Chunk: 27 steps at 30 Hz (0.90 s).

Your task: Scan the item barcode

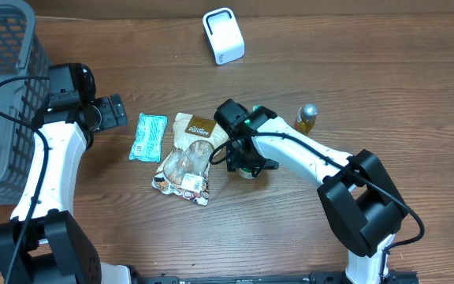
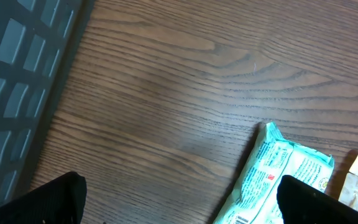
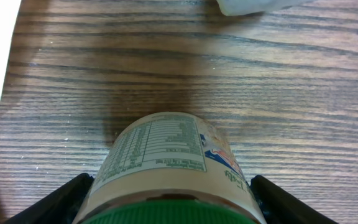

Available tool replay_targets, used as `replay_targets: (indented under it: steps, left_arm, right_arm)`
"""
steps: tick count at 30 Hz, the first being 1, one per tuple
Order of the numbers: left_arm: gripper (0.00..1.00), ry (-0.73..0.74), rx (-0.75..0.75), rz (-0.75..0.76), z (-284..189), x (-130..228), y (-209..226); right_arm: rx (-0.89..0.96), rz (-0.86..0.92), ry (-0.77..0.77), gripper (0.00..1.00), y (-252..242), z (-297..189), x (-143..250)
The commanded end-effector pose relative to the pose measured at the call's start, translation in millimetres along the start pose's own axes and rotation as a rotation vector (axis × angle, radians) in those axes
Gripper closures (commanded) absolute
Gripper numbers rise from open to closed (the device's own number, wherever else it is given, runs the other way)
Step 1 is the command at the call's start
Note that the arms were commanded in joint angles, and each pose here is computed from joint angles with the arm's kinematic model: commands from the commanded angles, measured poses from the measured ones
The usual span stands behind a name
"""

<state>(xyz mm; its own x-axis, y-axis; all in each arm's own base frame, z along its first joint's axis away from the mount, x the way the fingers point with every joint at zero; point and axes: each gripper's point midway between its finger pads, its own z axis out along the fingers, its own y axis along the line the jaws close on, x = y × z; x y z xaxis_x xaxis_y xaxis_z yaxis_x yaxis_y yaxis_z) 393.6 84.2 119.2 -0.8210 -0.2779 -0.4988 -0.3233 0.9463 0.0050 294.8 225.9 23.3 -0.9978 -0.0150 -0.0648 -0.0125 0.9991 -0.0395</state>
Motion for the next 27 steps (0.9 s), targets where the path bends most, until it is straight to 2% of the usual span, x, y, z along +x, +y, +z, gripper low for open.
replay_targets:
  steps: [1, 9, 13, 19, 24, 27]
  left_arm:
    - [0.00, -0.038, 0.004, 0.014, -9.6, -11.4, -2.8]
    - [0.00, -0.037, 0.004, 0.014, -9.5, -11.3, -2.7]
    - [0.01, -0.038, 0.004, 0.014, -9.6, -11.4, -2.8]
    - [0.00, -0.038, 0.004, 0.014, -9.6, -11.4, -2.8]
    - [0.00, -0.038, 0.004, 0.014, -9.6, -11.4, -2.8]
    - [0.01, -0.038, 0.004, 0.014, -9.6, -11.4, -2.8]
  right_arm:
    - [0.002, 0.030, 0.015, 0.24, -1.2, 4.3, 1.8]
    - [0.002, 0.030, 0.015, 0.25, -0.4, 6.8, 1.1]
    - [0.002, 0.030, 0.015, 0.37, -0.4, 6.6, 1.1]
    - [0.008, 0.029, 0.039, 0.44, -1.7, 0.6, 4.3]
    - [-0.032, 0.055, 0.061, 0.46, 2.4, -28.2, -7.0]
    - [-0.148, 0.060, 0.125, 0.49, 15.3, -57.3, -10.2]
